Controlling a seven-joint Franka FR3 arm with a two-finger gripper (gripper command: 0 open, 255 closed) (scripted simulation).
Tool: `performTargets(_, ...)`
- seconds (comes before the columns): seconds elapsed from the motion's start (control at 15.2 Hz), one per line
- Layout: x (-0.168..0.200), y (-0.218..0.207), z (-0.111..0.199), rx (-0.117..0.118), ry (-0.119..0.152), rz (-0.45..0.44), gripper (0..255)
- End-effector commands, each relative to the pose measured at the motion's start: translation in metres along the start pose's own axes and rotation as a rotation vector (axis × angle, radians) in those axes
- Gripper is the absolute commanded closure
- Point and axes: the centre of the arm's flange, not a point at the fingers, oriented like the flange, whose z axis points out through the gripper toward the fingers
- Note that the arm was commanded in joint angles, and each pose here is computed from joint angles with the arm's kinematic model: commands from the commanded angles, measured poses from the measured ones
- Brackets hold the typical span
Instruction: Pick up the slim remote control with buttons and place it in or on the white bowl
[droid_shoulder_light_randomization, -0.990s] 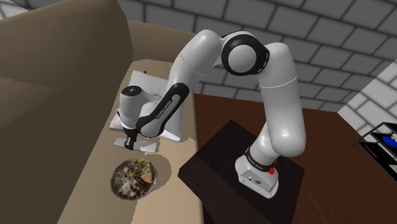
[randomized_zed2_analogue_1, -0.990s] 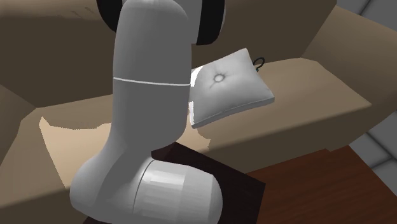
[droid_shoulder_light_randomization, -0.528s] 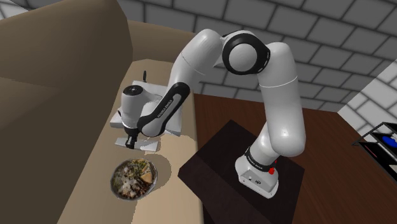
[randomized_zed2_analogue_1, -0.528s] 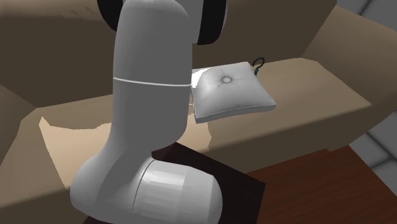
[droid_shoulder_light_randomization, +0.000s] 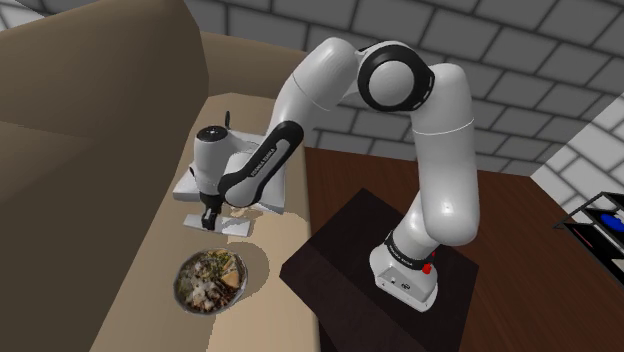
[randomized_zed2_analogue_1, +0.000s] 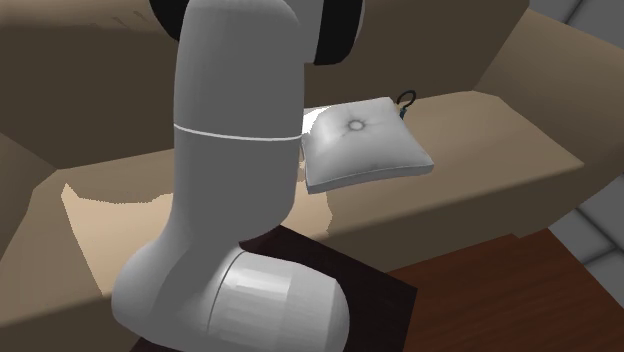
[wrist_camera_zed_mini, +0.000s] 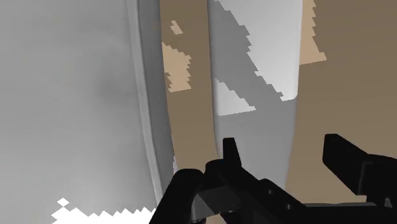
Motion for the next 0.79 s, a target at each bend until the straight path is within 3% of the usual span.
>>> performTargets(0.0,-0.01,0.009,0.0,-0.007,-0.02,-0.01,0)
performTargets(0.46,-0.011,0.009,0.037,-0.007,-0.02,-0.01,0)
performTargets(0.73,-0.011,0.009,0.04,-0.007,-0.02,-0.01,0)
